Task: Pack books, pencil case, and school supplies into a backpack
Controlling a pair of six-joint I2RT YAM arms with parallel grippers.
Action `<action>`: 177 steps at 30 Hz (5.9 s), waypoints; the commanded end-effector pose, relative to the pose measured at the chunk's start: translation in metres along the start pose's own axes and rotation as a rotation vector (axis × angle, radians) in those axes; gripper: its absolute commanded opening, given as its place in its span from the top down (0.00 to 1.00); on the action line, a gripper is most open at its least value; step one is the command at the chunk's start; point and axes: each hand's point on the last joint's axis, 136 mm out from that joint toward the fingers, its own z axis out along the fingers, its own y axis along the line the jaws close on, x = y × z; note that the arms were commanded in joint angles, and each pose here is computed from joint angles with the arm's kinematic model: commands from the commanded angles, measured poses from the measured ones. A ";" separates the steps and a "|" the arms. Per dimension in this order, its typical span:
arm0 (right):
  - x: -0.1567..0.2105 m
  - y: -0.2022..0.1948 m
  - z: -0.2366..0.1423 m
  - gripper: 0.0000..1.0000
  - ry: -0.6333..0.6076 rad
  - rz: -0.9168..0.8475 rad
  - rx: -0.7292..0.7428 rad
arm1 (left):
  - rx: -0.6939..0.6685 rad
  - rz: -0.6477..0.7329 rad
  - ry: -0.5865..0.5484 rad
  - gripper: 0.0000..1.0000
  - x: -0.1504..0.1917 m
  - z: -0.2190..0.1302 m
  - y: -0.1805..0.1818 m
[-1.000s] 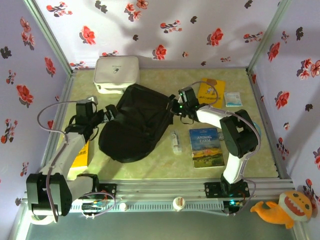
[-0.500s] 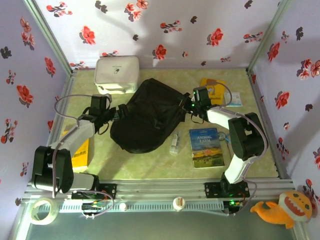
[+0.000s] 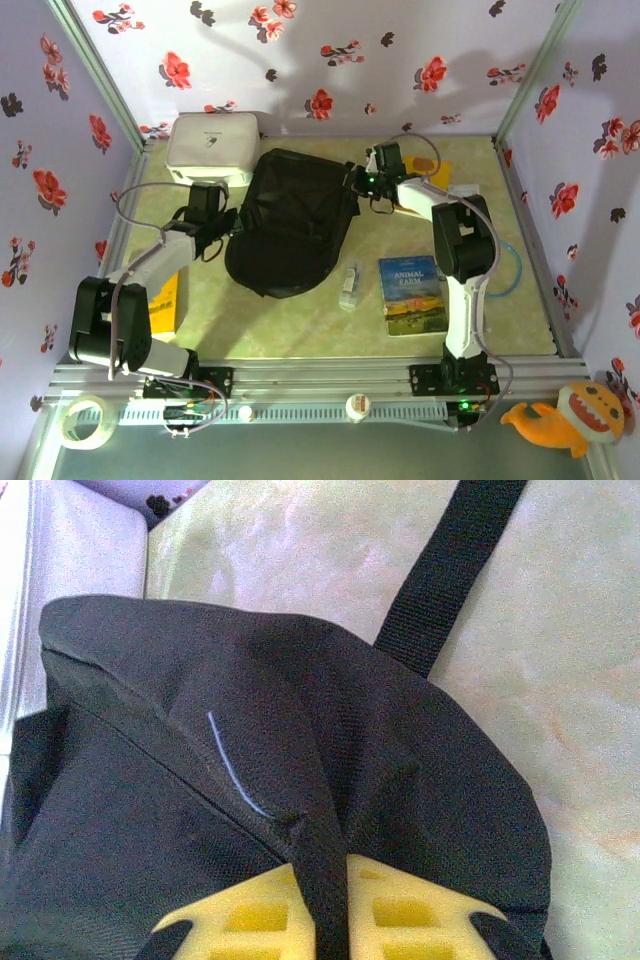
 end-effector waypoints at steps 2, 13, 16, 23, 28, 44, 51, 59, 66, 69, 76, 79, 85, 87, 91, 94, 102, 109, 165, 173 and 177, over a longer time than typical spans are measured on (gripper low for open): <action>-0.025 0.022 0.000 0.76 -0.047 -0.043 -0.050 | -0.001 0.046 0.009 0.00 0.000 -0.007 -0.012; 0.034 0.019 -0.090 0.38 -0.002 0.046 0.048 | 0.090 0.242 0.081 0.01 0.028 -0.022 -0.069; 0.076 0.012 -0.103 0.38 0.074 0.073 0.057 | 0.132 0.272 0.079 0.01 0.035 -0.022 -0.089; 0.136 0.028 -0.091 0.41 0.214 0.043 0.026 | 0.217 0.268 0.135 0.06 0.051 -0.002 -0.127; 0.144 0.022 -0.075 0.56 0.247 0.042 0.043 | 0.239 0.124 0.189 0.13 0.063 0.016 -0.140; 0.168 -0.030 -0.067 0.88 0.278 0.128 0.092 | 0.361 -0.106 0.363 0.42 0.116 0.052 -0.193; 0.168 -0.034 -0.067 0.88 0.274 0.139 0.090 | 0.359 -0.097 0.382 0.59 0.126 0.061 -0.196; 0.168 -0.036 -0.066 0.89 0.274 0.143 0.094 | 0.354 -0.100 0.386 0.62 0.125 0.075 -0.200; 0.167 -0.038 -0.066 0.90 0.269 0.147 0.103 | 0.376 -0.093 0.389 0.64 0.126 0.074 -0.203; 0.168 -0.039 -0.066 0.90 0.267 0.150 0.104 | 0.397 -0.091 0.383 0.67 0.124 0.069 -0.206; 0.167 -0.041 -0.064 0.91 0.266 0.152 0.110 | 0.416 -0.068 0.384 0.75 0.126 0.063 -0.205; 0.167 -0.041 -0.065 0.91 0.265 0.151 0.111 | 0.415 -0.067 0.386 0.75 0.127 0.062 -0.204; 0.169 -0.044 -0.066 0.91 0.262 0.153 0.123 | 0.411 -0.068 0.386 0.79 0.128 0.065 -0.204; 0.169 -0.044 -0.066 0.91 0.262 0.153 0.125 | 0.413 -0.068 0.384 0.81 0.127 0.065 -0.205; 0.168 -0.045 -0.067 0.91 0.257 0.149 0.130 | 0.404 -0.057 0.372 0.81 0.124 0.065 -0.203; 0.168 -0.045 -0.067 0.91 0.256 0.148 0.135 | 0.402 -0.050 0.371 0.81 0.124 0.061 -0.202; 0.166 -0.045 -0.067 0.91 0.251 0.152 0.135 | 0.406 -0.037 0.365 0.80 0.125 0.055 -0.199; 0.166 -0.046 -0.067 0.92 0.246 0.153 0.141 | 0.385 -0.039 0.361 0.86 0.125 0.058 -0.196; 0.122 -0.007 -0.048 0.85 0.163 0.207 -0.003 | 0.418 0.083 0.292 0.99 0.107 0.042 -0.205; 0.115 -0.016 -0.047 0.93 0.129 0.211 0.051 | 0.323 0.089 0.291 1.00 0.106 0.038 -0.188; 0.100 -0.020 -0.047 0.98 0.071 0.205 0.093 | 0.272 0.094 0.309 1.00 0.111 0.025 -0.173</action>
